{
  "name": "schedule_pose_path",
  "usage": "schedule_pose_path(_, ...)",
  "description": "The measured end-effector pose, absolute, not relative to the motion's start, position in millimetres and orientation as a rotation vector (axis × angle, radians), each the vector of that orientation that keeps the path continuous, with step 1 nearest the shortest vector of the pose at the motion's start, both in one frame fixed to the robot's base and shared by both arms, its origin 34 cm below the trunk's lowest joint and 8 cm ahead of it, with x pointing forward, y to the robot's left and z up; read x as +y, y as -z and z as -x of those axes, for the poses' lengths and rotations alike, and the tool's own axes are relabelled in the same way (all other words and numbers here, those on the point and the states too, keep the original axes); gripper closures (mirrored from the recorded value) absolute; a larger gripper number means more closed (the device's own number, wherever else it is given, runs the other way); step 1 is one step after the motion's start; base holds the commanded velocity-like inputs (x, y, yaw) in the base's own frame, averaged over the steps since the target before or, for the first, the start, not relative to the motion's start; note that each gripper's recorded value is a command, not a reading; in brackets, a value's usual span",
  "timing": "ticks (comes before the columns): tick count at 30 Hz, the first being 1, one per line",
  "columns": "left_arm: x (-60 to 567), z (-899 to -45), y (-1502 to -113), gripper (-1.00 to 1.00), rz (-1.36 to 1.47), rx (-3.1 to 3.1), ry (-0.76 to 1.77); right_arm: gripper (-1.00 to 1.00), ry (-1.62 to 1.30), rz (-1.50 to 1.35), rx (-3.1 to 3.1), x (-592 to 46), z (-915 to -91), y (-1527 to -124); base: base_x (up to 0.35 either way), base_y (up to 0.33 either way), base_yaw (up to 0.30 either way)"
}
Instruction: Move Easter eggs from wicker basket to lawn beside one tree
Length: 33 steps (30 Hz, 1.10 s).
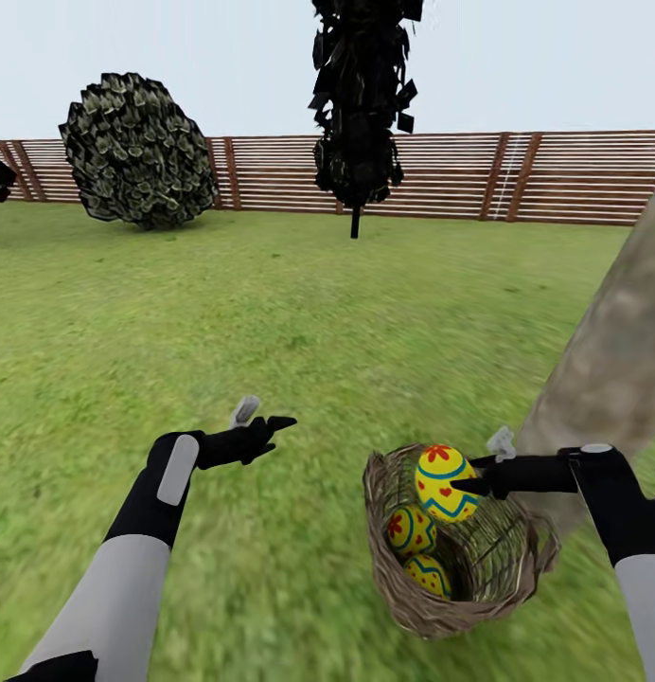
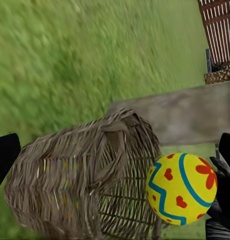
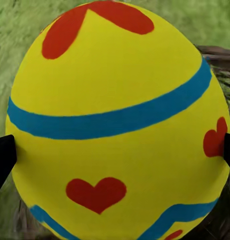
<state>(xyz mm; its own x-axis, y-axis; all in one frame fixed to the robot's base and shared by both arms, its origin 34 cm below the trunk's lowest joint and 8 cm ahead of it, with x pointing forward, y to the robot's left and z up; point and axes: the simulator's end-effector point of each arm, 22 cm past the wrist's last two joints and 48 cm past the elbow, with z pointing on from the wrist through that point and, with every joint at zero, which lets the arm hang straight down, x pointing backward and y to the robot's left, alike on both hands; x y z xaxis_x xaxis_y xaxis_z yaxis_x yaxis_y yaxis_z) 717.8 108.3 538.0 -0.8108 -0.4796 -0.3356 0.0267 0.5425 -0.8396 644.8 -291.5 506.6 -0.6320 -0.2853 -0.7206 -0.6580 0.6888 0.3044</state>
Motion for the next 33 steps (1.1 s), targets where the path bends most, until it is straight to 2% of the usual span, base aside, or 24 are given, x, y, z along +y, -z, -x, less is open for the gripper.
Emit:
schedule_pose_path(5, 108.0, -721.2, -549.4, -1.00, 0.366, 2.238, 1.232, 1.00, -0.744, 0.720, 2.243, -291.4, -647.6, -518.5, -0.321, 0.000, 0.000)
schedule_pose_path(10, 107.5, -723.9, -560.4, -1.00, 0.365, 2.240, 1.233, 1.00, -0.792, 0.734, 2.234, -285.8, -644.8, -532.5, -0.135, 0.000, 0.000)
schedule_pose_path(20, 107.1, -729.8, -582.5, -1.00, 0.365, 2.240, 1.233, 1.00, -0.819, 0.733, 2.235, -281.9, -648.0, -552.7, -0.327, 0.000, 0.000)
schedule_pose_path(27, 107.2, -733.7, -599.9, -1.00, 0.360, 2.220, 1.241, 1.00, -0.818, 0.731, 2.232, -282.2, -650.4, -566.2, -0.034, 0.000, -0.140)
schedule_pose_path(33, 94.6, -730.5, -618.3, -1.00, 0.322, 2.149, 1.355, 1.00, -0.815, 0.731, 2.228, -283.0, -650.1, -569.4, 0.000, 0.000, -0.211)
